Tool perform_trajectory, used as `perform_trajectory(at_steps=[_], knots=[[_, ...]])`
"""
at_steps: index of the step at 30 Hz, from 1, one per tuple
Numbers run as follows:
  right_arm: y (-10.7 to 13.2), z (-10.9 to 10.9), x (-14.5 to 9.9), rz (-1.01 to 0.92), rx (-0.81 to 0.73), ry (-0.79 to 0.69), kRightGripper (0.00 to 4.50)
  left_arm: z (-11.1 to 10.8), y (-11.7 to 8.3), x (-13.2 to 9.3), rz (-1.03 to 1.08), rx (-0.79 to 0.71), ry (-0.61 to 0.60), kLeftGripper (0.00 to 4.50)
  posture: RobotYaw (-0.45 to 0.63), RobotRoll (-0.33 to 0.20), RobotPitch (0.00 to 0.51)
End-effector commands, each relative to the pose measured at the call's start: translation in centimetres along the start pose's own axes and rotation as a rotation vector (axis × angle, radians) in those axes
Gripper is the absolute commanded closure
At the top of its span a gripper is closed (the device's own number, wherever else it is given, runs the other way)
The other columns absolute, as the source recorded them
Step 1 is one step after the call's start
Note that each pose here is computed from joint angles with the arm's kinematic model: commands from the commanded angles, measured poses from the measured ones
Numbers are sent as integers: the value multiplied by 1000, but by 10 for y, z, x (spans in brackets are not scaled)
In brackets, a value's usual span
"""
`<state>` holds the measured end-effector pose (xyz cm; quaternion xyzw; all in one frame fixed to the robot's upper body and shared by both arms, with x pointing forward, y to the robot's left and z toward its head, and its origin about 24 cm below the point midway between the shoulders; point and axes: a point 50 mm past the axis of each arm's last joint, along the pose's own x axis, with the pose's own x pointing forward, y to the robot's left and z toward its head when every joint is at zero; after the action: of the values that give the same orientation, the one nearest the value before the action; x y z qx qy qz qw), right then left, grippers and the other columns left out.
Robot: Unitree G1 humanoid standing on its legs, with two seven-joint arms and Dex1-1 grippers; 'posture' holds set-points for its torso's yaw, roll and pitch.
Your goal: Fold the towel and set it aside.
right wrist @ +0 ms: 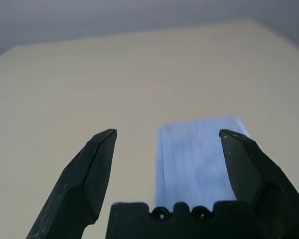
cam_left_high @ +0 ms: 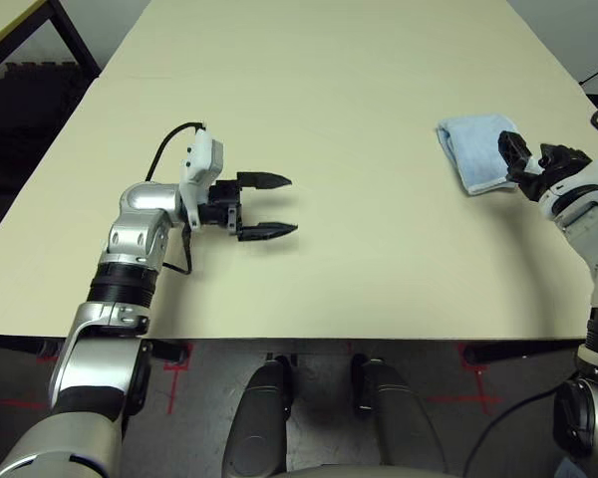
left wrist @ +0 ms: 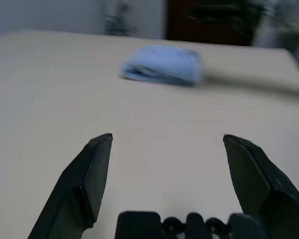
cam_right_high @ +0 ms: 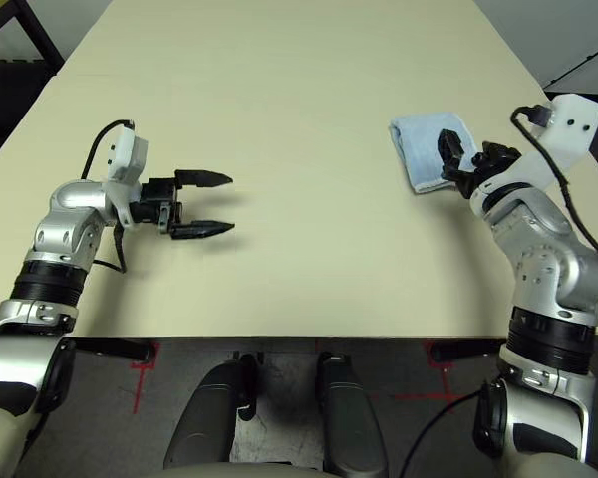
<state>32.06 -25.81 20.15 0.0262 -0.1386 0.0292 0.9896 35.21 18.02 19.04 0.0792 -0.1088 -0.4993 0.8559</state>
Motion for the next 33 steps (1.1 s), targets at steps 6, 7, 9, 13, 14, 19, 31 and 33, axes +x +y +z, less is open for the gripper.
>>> perform_trajectory(at_steps=[6,7,9,13,14,19,31,33], knots=[[12,-37,41,-33,-105,-114,20,-14,45,-13,793,-43,-98,0,77,0,174],[15,-41,45,-31,-99,-112,20,-15,49,-16,856,-30,-98,0,83,0,175],[21,-51,51,-19,-87,-87,20,-19,57,-24,990,-3,-70,0,95,0,178],[31,-68,57,-23,-56,-28,20,-28,62,-34,1106,70,12,0,99,0,180],[32,-70,57,-35,-52,-27,20,-30,63,-36,1123,81,25,0,100,0,180],[31,-73,58,-61,-26,-21,20,-36,64,-41,1154,98,71,0,85,0,173],[17,-78,49,4,-28,10,20,-46,60,-49,1113,76,92,0,52,0,157],[18,-78,49,8,-39,4,20,-46,59,-52,1109,76,80,0,55,0,151]])
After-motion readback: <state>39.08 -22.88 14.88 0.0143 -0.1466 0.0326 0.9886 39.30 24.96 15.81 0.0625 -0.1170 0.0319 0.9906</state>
